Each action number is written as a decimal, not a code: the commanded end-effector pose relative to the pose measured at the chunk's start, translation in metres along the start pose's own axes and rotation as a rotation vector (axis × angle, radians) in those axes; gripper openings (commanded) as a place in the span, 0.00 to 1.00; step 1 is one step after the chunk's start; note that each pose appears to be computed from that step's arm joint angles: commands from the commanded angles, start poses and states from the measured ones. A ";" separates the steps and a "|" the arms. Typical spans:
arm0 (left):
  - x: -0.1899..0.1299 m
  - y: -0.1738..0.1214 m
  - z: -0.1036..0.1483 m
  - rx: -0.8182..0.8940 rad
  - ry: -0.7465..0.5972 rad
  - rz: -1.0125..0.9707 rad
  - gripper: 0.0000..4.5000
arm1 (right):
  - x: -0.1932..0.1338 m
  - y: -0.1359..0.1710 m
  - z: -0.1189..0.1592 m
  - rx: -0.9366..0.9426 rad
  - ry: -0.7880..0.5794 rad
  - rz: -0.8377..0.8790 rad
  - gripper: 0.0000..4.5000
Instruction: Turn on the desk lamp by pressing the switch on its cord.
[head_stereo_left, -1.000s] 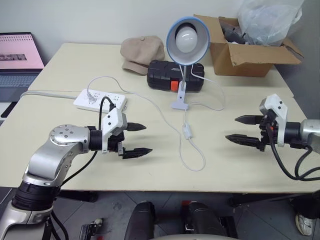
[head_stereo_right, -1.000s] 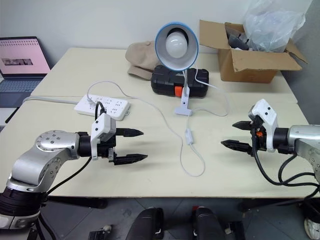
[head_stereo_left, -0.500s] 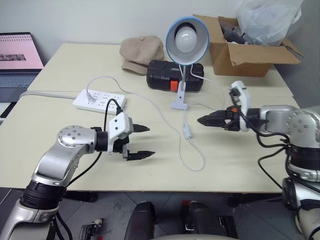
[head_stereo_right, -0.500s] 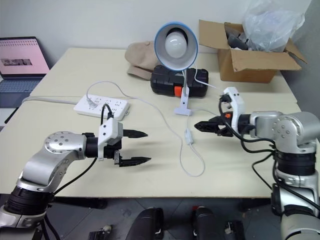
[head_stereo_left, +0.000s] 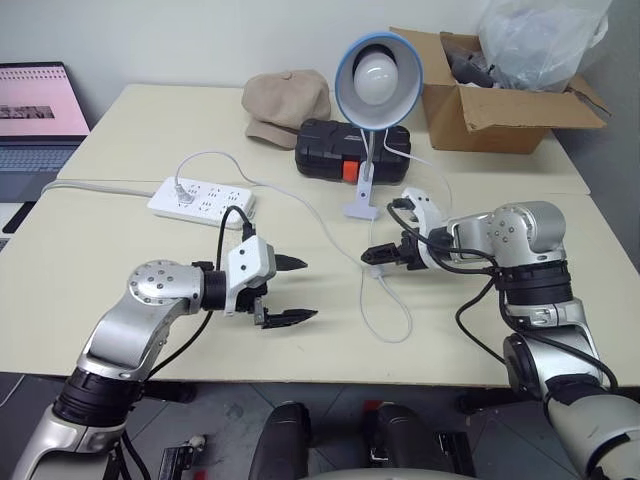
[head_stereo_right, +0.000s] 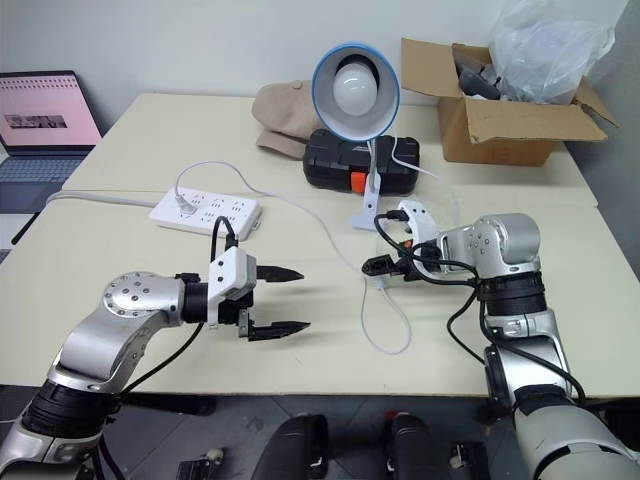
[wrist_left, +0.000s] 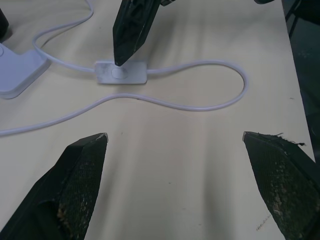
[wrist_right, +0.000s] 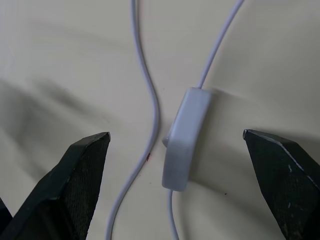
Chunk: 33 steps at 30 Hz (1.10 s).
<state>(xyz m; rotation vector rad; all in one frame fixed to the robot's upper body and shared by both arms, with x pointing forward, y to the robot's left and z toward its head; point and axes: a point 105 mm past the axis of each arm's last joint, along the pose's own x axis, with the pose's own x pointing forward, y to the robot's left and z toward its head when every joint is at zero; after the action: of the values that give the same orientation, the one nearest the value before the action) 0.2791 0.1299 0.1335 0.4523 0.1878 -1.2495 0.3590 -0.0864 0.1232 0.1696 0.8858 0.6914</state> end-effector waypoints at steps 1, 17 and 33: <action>-0.001 -0.004 0.007 0.043 -0.012 -0.004 1.00 | 0.003 0.005 0.018 -0.035 -0.040 -0.001 0.99; -0.001 -0.003 0.006 0.043 -0.014 0.001 1.00 | 0.018 0.009 0.024 -0.059 -0.028 0.008 0.99; -0.001 -0.001 0.003 0.049 -0.009 0.008 1.00 | 0.017 0.015 0.028 -0.094 -0.038 0.020 0.37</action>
<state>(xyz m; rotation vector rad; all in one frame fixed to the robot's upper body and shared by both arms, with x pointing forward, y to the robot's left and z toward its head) 0.2773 0.1306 0.1295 0.4706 0.1872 -1.2469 0.3775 -0.0669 0.1186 0.1169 0.8730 0.7140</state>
